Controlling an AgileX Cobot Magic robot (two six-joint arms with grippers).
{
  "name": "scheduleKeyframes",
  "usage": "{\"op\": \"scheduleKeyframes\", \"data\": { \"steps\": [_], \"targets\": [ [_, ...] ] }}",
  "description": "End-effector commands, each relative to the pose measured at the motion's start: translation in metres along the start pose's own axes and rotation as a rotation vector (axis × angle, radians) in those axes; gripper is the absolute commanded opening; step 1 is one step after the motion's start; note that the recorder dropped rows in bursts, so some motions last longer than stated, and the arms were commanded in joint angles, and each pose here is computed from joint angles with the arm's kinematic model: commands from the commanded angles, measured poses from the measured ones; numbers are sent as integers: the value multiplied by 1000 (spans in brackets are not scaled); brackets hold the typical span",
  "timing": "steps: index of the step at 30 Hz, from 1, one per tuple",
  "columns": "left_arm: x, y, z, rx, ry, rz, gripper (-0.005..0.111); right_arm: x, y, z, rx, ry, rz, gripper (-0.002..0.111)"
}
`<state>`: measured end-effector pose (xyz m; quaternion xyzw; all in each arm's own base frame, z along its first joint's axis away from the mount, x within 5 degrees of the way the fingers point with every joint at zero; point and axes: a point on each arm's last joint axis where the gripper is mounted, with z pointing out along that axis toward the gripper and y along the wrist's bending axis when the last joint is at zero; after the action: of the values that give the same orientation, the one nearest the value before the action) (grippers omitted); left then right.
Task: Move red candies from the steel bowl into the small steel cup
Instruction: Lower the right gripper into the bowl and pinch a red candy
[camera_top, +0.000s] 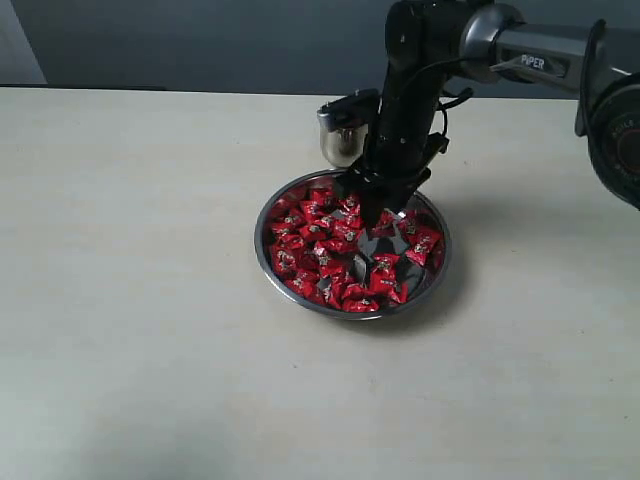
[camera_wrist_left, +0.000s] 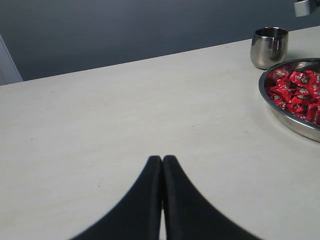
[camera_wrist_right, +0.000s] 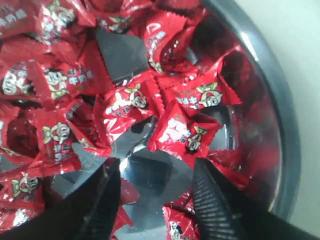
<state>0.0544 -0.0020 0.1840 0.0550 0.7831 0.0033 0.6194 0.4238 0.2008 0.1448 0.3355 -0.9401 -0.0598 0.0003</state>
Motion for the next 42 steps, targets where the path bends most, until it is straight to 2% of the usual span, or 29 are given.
{"op": "scheduleKeyframes", "data": {
  "steps": [1, 18, 19, 22, 26, 36, 42],
  "targets": [
    [-1, 0, 0, 4, -15, -5, 0, 0, -1, 9, -7, 18, -15, 45],
    [-1, 0, 0, 4, -15, -5, 0, 0, -6, 31, 9, 53, -36, 44],
    [-1, 0, 0, 4, -15, -5, 0, 0, -6, 32, 9, 54, -36, 43],
    [-1, 0, 0, 4, -15, -5, 0, 0, -6, 33, 9, 57, -36, 27],
    [-1, 0, 0, 4, -15, -5, 0, 0, -6, 32, 11, 55, -37, -1],
    [-1, 0, 0, 4, -15, -5, 0, 1, -3, 5, 26, 18, -47, -1],
    [-1, 0, 0, 4, -15, -5, 0, -4, -5, -23, 107, -102, -70, -1]
  ]
}}
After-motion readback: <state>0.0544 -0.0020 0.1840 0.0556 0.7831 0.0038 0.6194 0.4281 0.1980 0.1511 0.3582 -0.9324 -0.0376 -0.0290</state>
